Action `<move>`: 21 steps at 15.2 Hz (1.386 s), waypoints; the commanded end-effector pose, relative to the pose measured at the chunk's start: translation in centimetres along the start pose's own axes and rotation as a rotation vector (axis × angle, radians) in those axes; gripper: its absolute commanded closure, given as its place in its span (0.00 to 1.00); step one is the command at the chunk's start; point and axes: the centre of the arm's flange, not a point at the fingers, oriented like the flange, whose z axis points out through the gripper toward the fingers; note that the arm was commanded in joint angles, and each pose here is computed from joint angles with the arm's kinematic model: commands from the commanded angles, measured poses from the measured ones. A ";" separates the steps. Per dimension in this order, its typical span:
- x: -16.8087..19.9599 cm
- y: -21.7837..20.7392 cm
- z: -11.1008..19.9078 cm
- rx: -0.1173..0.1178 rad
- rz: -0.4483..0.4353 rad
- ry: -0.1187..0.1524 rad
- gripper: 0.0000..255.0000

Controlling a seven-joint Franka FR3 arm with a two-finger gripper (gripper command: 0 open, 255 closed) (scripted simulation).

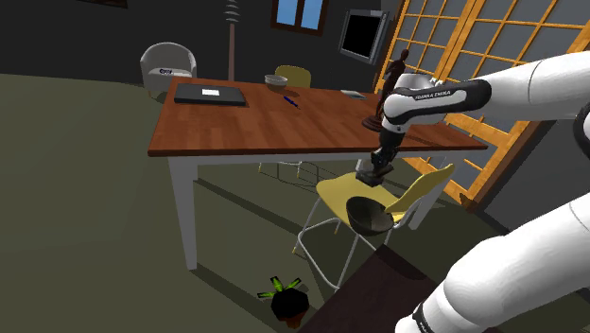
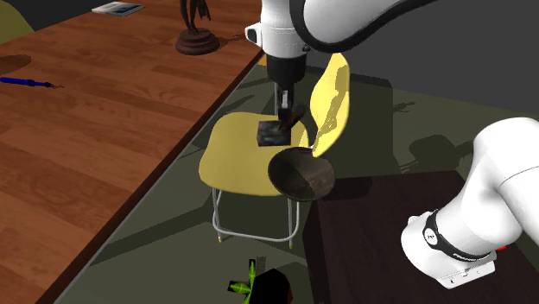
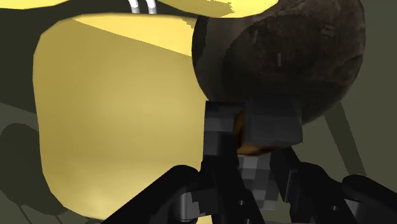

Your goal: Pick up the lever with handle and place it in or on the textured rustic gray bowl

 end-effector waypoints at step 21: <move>-6.6 -3.8 8.3 -0.001 0.000 0.000 1.00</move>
